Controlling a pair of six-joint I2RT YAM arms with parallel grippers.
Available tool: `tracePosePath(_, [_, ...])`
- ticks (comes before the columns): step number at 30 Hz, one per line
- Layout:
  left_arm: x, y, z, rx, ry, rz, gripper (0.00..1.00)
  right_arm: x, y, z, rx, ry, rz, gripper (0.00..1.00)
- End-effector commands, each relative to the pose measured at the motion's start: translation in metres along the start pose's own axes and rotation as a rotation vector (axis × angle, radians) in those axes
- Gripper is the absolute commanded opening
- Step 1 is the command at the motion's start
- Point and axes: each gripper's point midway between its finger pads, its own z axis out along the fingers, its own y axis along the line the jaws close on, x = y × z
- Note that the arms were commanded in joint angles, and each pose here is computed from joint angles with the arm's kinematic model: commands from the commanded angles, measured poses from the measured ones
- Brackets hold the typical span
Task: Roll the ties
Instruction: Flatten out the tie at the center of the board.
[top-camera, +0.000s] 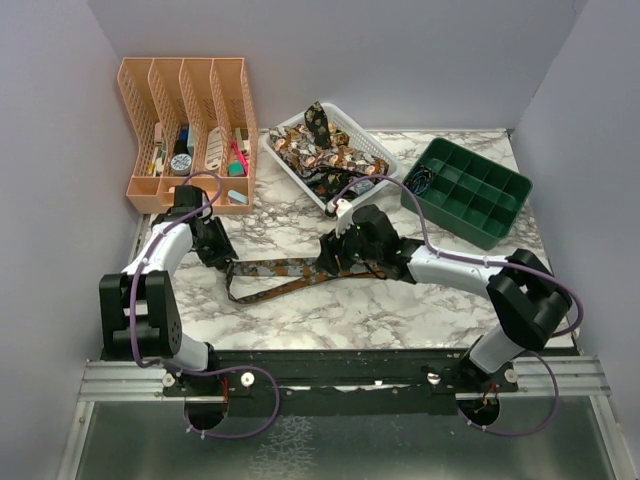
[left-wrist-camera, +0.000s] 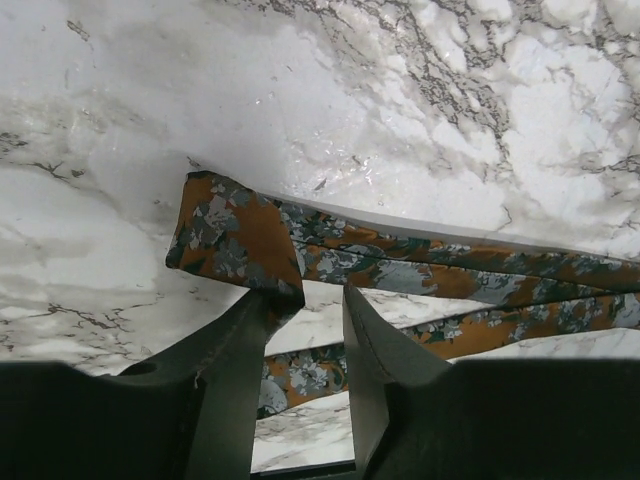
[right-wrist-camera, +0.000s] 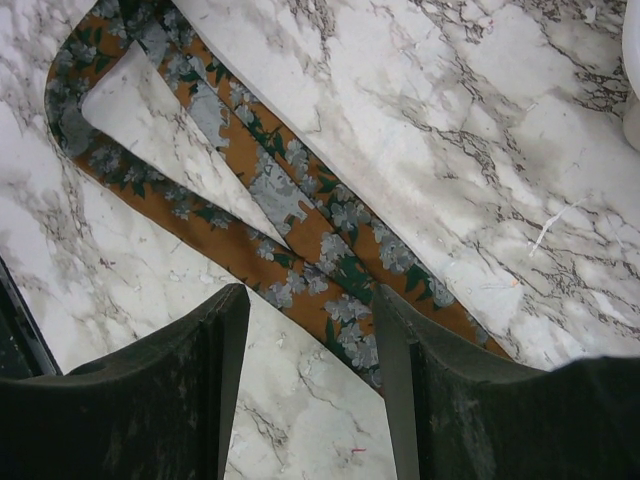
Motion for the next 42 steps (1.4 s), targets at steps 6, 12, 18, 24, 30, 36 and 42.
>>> tracePosePath(6, [-0.002, 0.0, 0.005, 0.0, 0.016, 0.044, 0.36, 0.004, -0.003, 0.007, 0.027, 0.055, 0.013, 0.57])
tracePosePath(12, [0.006, 0.008, 0.007, -0.028, 0.032, 0.073, 0.18, 0.009, -0.006, 0.009, 0.035, 0.082, 0.019, 0.57])
tracePosePath(18, [-0.006, -0.015, -0.002, 0.094, -0.029, 0.019, 0.0, 0.004, 0.004, 0.013, -0.035, 0.04, -0.009, 0.57])
tracePosePath(24, [-0.056, -0.033, -0.046, 0.356, -0.208, -0.183, 0.0, 0.014, -0.014, 0.018, 0.065, 0.098, -0.003, 0.58])
tracePosePath(30, [-0.081, -0.023, -0.063, 0.623, -0.335, -0.414, 0.0, 0.012, -0.007, 0.021, 0.027, 0.081, 0.021, 0.57])
tracePosePath(36, [-0.086, -0.03, -0.056, 0.807, -0.32, -0.534, 0.0, 0.007, 0.012, 0.028, -0.092, 0.064, 0.024, 0.59])
tracePosePath(42, [-0.092, -0.026, -0.067, 0.817, -0.361, -0.513, 0.0, 0.006, 0.043, 0.043, -0.286, 0.013, -0.186, 0.67])
